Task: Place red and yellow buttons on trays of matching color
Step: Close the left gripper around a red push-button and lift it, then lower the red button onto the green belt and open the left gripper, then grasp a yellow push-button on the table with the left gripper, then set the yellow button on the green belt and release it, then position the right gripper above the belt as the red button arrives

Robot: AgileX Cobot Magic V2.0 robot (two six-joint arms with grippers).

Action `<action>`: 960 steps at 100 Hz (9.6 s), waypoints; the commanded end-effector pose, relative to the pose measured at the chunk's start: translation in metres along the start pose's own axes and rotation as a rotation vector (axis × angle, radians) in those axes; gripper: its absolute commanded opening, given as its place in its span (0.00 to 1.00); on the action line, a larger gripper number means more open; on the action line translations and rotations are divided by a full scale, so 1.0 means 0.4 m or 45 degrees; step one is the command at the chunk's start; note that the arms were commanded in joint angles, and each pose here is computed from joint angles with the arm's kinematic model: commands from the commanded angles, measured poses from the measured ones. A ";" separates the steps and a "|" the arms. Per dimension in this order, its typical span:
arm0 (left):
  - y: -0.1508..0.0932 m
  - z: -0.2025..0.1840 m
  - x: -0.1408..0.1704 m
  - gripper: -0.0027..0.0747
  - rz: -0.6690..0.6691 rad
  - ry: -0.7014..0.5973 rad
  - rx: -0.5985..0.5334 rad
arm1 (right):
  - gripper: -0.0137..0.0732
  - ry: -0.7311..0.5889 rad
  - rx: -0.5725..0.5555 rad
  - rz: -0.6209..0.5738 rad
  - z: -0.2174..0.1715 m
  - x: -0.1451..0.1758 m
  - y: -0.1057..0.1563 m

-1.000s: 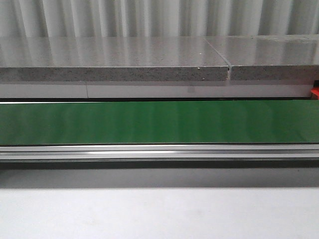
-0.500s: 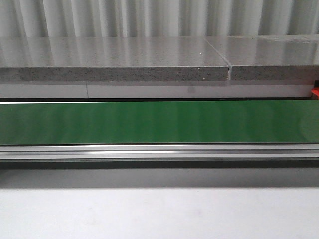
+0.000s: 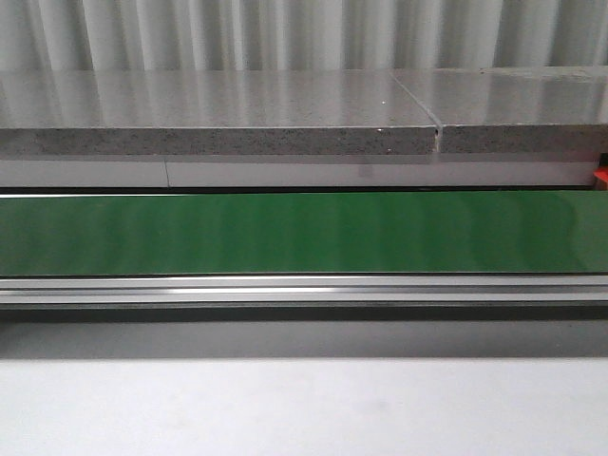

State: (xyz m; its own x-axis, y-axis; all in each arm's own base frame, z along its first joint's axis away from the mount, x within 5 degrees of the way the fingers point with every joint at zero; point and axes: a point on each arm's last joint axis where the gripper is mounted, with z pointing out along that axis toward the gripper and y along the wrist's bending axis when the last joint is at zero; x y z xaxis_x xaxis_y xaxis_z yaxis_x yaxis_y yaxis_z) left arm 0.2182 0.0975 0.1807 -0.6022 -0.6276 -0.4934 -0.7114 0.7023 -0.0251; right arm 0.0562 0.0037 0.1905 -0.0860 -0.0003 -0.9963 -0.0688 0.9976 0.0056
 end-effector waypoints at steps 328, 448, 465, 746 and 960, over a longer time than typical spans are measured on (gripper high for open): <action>0.035 -0.366 -0.148 0.74 0.141 -0.285 0.145 | 0.05 -0.134 -0.004 -0.022 -0.005 -0.032 0.001; 0.109 -0.024 -0.165 0.74 -0.057 0.059 -0.030 | 0.05 -0.134 -0.004 -0.022 -0.005 -0.032 0.001; 0.108 0.004 -0.169 0.74 -0.075 0.059 -0.018 | 0.05 -0.134 -0.004 -0.022 -0.005 -0.032 0.001; -0.339 -0.177 -0.171 0.73 0.748 0.152 0.365 | 0.05 -0.133 -0.004 -0.022 -0.005 -0.032 0.001; 0.029 -0.492 0.200 0.01 0.689 -0.769 0.910 | 0.05 -0.315 -0.026 0.091 -0.040 -0.213 0.003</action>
State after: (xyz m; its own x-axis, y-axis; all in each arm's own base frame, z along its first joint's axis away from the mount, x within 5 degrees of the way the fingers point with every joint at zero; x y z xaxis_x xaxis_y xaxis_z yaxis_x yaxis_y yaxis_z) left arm 0.0873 -0.0097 0.2971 -0.4502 -0.0299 -0.8924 0.0756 0.9946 -0.0715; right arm 0.0502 0.0038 0.2424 0.1315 0.0574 -0.9897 -0.0818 0.9955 0.0468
